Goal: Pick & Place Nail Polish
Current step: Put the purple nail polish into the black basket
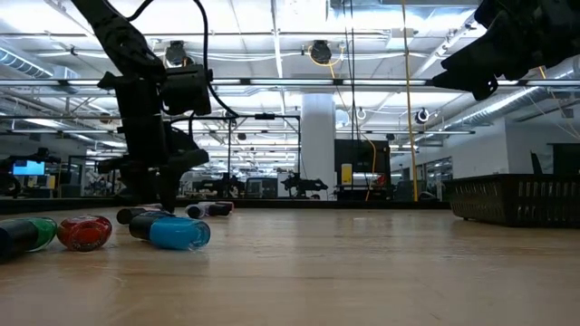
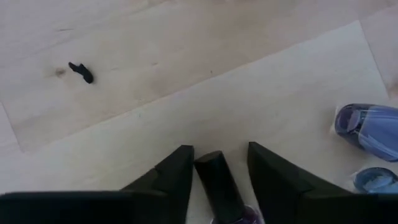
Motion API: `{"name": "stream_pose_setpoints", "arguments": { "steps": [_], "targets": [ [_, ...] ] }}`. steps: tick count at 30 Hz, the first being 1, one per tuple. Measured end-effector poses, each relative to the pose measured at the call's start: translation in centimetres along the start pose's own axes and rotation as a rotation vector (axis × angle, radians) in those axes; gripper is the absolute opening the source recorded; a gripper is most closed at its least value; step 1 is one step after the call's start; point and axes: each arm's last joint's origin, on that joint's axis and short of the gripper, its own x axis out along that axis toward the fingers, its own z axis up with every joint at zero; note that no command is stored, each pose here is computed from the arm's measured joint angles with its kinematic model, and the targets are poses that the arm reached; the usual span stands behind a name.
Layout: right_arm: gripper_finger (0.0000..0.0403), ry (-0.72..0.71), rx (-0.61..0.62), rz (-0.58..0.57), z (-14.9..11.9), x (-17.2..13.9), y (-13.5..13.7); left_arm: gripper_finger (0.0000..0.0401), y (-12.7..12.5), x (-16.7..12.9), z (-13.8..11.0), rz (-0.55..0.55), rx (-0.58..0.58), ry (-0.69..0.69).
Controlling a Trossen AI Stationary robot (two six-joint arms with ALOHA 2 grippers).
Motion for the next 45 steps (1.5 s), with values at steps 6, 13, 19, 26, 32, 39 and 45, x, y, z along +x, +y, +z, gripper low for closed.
{"name": "stream_pose_setpoints", "arguments": {
  "steps": [6,13,19,26,32,39,45],
  "targets": [
    [0.0201,0.0,-0.017,0.0,0.0,0.0,0.0,0.006,-0.2,0.0,0.0,-0.023,0.041,0.008],
    [0.0201,0.0,0.02,0.0,0.0,0.0,0.0,0.0034,-0.9,0.0,0.5,-0.091,0.203,-0.051],
    [0.0201,0.014,0.019,-0.005,-0.2,0.0,0.0,0.0034,-1.4,-2.0,1.1,-0.175,0.264,-0.089],
    [0.0201,0.01,-0.002,-0.005,-0.1,0.0,0.0,0.0034,-3.6,-7.4,2.3,-0.331,0.369,-0.314],
    [0.0201,-0.035,-0.003,-0.041,-0.5,0.5,-0.1,0.0034,-6.5,-11.7,2.4,-0.582,0.623,-0.678],
    [0.0201,-0.132,-0.103,-0.064,-1.6,1.4,0.0,0.0034,-8.6,-14.7,1.4,-0.876,0.949,-0.959],
    [0.0201,-0.125,-0.138,-0.065,-2.3,1.7,-0.1,0.0034,-9.2,-16.4,1.2,-1.08,1.031,-1.081]
  ]
}}
